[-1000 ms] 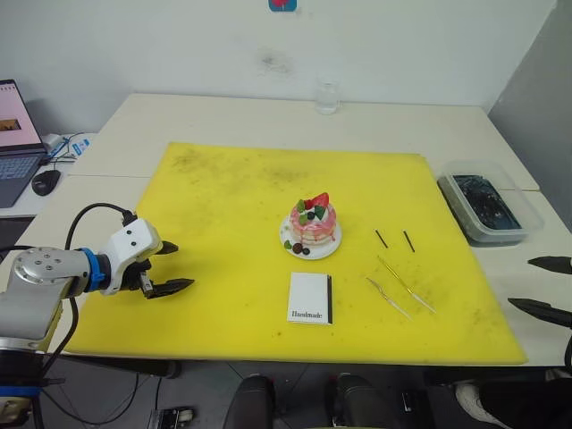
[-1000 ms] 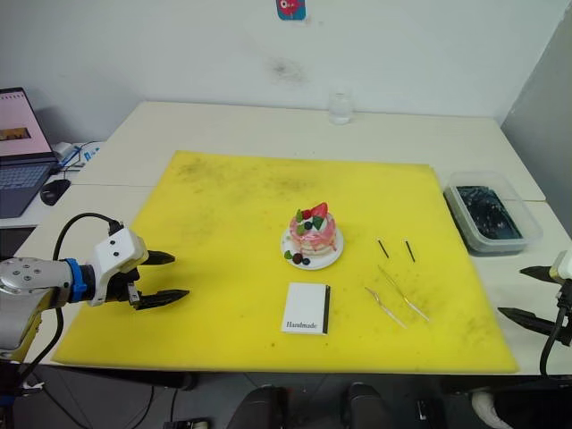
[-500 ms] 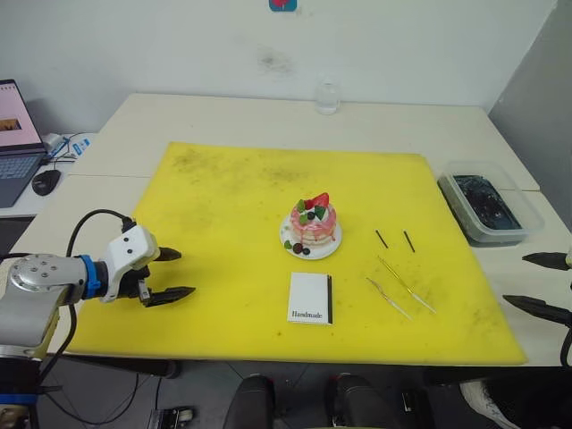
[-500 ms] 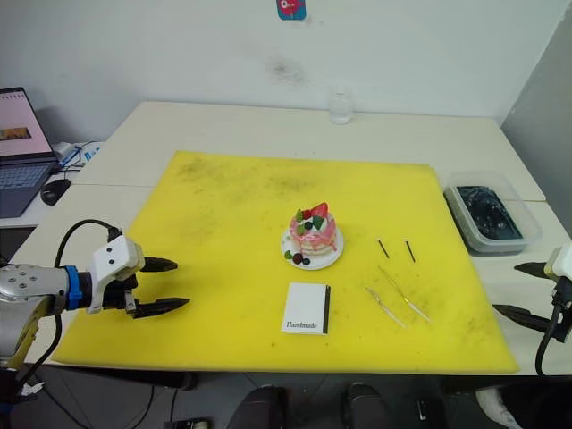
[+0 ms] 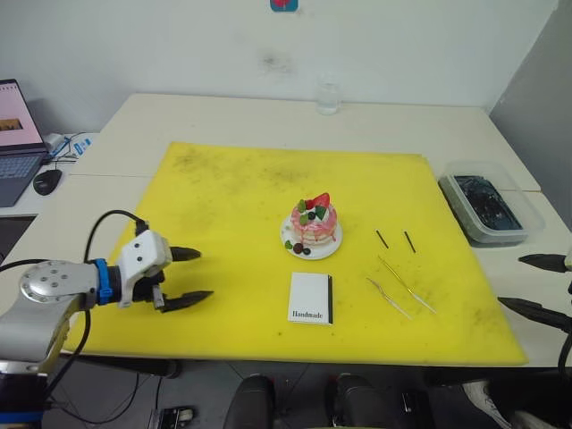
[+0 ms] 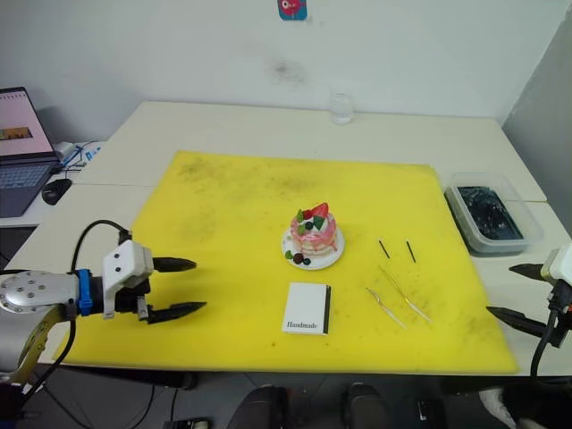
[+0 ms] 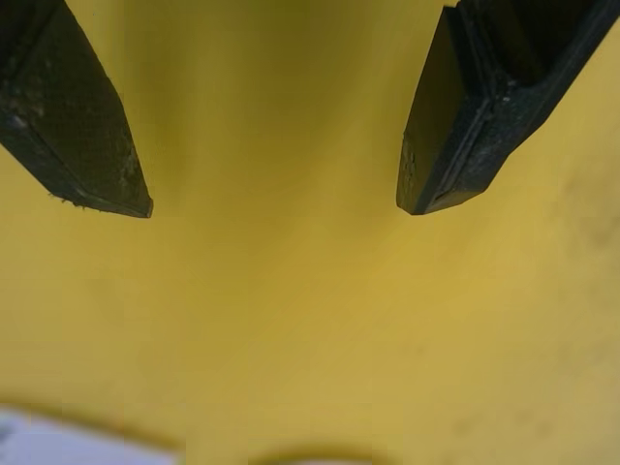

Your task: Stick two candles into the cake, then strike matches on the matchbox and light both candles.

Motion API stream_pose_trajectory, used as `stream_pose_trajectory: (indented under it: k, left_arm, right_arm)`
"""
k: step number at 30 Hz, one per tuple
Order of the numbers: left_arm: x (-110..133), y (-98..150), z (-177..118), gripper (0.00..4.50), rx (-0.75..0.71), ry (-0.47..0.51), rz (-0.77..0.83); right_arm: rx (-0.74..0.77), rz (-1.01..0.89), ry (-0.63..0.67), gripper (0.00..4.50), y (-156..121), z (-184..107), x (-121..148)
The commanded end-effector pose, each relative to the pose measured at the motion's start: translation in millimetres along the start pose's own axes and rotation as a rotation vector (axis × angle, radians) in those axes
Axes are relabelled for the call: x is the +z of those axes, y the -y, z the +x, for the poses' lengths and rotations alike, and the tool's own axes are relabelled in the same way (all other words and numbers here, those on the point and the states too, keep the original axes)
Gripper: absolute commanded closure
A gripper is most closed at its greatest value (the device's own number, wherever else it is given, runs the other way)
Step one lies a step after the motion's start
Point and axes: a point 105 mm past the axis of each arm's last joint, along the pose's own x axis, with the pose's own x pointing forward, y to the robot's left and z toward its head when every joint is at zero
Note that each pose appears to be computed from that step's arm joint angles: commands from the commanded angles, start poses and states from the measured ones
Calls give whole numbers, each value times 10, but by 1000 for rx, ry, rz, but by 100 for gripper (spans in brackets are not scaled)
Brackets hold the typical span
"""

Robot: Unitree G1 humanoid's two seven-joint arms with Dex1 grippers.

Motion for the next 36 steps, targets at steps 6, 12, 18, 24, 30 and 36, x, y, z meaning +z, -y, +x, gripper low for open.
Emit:
stream_pose_trajectory:
  k: [6,12,18,24,30,36]
  left_arm:
    - [611,655,445,0,-302,240,40]
    - [760,769,598,0,-345,290,67]
    - [798,813,644,0,-352,303,89]
    - [828,869,703,0,-347,321,83]
    - [837,855,732,0,-333,327,83]
    - [835,859,733,0,-329,324,87]
  right_arm:
    - [24,26,-44,2,-387,244,152]
    - [37,42,-109,2,-487,475,138]
    - [50,64,-131,2,-468,664,154]
    - [43,71,-145,2,-442,797,125]
    - [35,70,-152,2,-439,875,83]
    - [41,75,-168,87,-471,923,35]
